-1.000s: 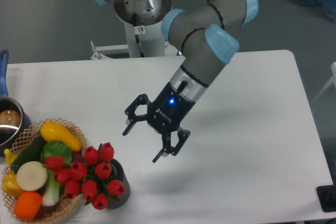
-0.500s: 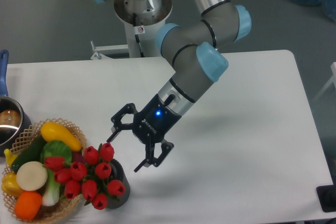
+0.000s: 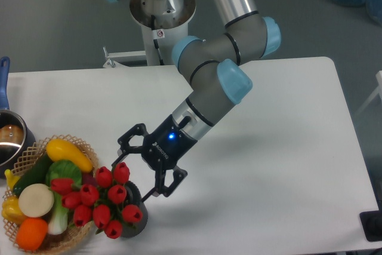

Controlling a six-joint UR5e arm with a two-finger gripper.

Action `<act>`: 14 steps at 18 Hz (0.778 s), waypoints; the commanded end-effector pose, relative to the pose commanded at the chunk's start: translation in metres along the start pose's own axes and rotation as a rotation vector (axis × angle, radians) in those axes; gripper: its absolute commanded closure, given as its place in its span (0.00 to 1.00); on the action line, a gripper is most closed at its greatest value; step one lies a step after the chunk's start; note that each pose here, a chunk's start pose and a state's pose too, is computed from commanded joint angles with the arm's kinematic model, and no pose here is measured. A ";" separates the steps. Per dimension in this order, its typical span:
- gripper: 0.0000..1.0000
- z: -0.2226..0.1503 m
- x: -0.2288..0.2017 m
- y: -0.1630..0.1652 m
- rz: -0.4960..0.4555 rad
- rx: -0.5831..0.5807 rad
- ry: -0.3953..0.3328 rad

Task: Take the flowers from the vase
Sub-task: 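Lower the open gripper over the red tulip stems above the vase, then close the gripper around the bunch of red tulip stems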

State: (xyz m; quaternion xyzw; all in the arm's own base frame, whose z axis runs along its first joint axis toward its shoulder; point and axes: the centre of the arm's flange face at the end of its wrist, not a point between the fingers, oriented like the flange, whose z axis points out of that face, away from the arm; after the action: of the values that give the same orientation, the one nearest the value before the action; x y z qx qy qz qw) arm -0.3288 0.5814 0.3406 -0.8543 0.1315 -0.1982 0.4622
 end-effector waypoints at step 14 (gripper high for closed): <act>0.23 0.014 0.005 0.000 0.003 0.006 0.029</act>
State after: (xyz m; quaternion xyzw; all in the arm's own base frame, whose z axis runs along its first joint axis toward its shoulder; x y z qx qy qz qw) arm -0.3182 0.5899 0.3351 -0.8497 0.1388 -0.2101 0.4633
